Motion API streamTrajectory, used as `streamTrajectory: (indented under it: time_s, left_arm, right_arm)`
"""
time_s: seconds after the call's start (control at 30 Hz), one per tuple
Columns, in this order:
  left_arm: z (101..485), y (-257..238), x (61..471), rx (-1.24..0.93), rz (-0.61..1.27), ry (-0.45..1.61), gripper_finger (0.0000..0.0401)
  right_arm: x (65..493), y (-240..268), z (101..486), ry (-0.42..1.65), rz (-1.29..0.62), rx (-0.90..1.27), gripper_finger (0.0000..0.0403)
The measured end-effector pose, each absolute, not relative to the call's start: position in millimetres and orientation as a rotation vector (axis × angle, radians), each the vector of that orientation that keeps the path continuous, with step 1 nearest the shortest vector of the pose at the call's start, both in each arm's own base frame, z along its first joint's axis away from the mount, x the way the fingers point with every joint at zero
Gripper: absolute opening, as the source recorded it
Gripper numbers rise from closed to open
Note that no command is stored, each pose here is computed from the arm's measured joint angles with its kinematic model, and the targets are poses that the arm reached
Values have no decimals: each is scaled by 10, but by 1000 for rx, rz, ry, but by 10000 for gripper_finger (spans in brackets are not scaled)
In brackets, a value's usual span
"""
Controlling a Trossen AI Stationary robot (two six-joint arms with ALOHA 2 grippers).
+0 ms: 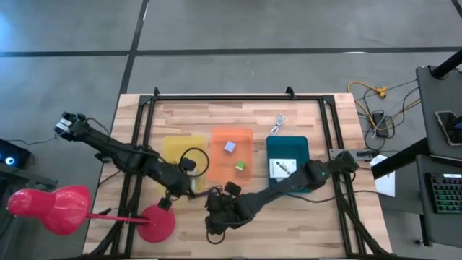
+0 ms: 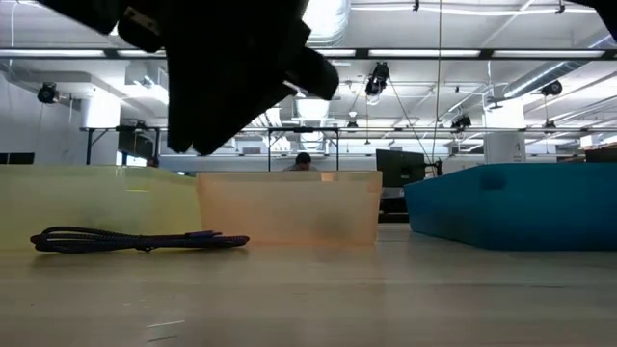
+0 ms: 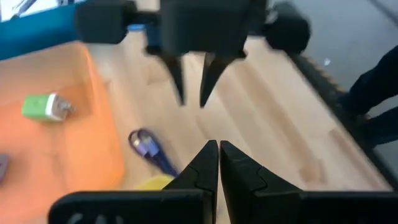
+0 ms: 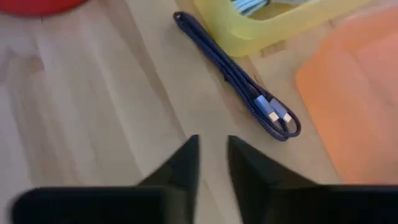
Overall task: Pick and place items into bin
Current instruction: Put the violet patterned charger cable into the yellow bin
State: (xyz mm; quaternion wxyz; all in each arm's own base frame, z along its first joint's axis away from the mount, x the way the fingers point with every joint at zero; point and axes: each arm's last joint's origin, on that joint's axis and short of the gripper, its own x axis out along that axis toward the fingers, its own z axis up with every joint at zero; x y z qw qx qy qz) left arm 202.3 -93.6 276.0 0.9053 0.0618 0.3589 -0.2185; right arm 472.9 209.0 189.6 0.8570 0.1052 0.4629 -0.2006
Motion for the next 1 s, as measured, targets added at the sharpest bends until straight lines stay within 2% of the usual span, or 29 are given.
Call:
streamTrajectory:
  time_s: [0.1, 0.2, 0.4, 1.0]
  left_arm:
    - [2663, -911, 1995, 187, -438, 771, 0]
    - [2559, -879, 1953, 254, -419, 826, 0]
    - [2419, -844, 1882, 292, -416, 921, 0]
    - [2403, -834, 1857, 324, -428, 944, 0]
  right_arm:
    - [4762, 2088, 1790, 983, -391, 119, 21]
    - [4781, 2079, 1686, 987, -382, -54, 16]
    - [4824, 2049, 1553, 1016, -233, -337, 10]
    - [5023, 1570, 1242, 1008, -221, -362, 13]
